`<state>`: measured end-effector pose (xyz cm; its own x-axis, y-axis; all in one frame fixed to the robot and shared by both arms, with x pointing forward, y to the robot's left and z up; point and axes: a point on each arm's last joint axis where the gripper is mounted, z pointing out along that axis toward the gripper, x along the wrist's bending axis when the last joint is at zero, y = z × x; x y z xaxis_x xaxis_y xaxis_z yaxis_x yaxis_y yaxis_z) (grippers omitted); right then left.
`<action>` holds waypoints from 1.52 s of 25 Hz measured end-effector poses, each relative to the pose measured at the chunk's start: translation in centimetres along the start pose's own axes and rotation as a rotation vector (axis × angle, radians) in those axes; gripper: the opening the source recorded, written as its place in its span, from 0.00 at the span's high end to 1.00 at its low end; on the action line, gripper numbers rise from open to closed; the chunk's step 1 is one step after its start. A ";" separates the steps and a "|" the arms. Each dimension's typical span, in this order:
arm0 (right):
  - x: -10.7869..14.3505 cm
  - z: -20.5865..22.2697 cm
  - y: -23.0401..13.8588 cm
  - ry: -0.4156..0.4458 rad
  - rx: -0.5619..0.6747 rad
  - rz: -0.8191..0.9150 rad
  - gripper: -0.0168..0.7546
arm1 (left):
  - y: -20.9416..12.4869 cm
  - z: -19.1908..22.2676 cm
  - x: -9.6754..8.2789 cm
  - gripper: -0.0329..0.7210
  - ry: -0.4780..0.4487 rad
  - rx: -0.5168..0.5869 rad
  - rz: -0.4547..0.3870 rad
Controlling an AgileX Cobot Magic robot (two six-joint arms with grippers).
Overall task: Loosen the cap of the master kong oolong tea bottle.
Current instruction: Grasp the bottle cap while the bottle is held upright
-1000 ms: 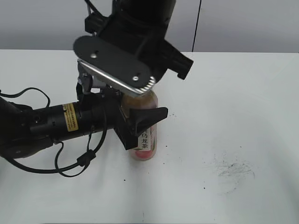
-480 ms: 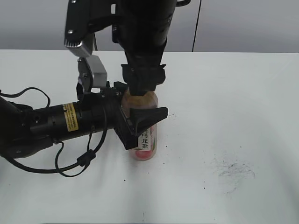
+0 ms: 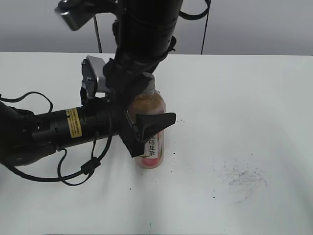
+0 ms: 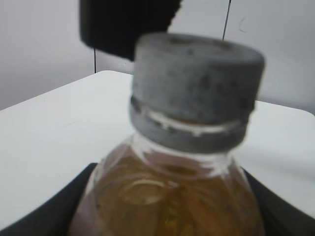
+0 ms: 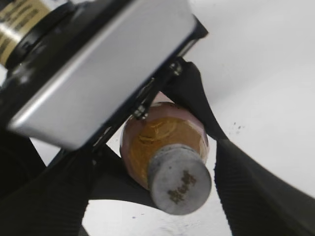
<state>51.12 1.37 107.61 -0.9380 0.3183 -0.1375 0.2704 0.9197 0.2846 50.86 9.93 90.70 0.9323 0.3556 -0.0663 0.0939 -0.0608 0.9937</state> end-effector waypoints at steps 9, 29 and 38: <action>-0.3 0.0 -0.1 -0.040 0.004 0.578 0.26 | 0.0 0.0 0.0 0.37 0.000 0.000 0.000; -0.3 0.0 -0.1 -0.039 0.003 0.639 0.38 | 0.0 0.0 0.0 0.37 0.000 0.000 0.000; -0.3 -0.2 -0.2 -0.039 0.000 0.603 0.38 | 0.0 0.0 0.0 0.37 0.000 0.000 0.000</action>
<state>51.32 1.06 107.80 -0.6106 0.7918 0.0131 0.7519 0.5745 0.3235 50.86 9.93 90.70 0.9323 0.3556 -0.0663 0.0939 -0.0608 0.9937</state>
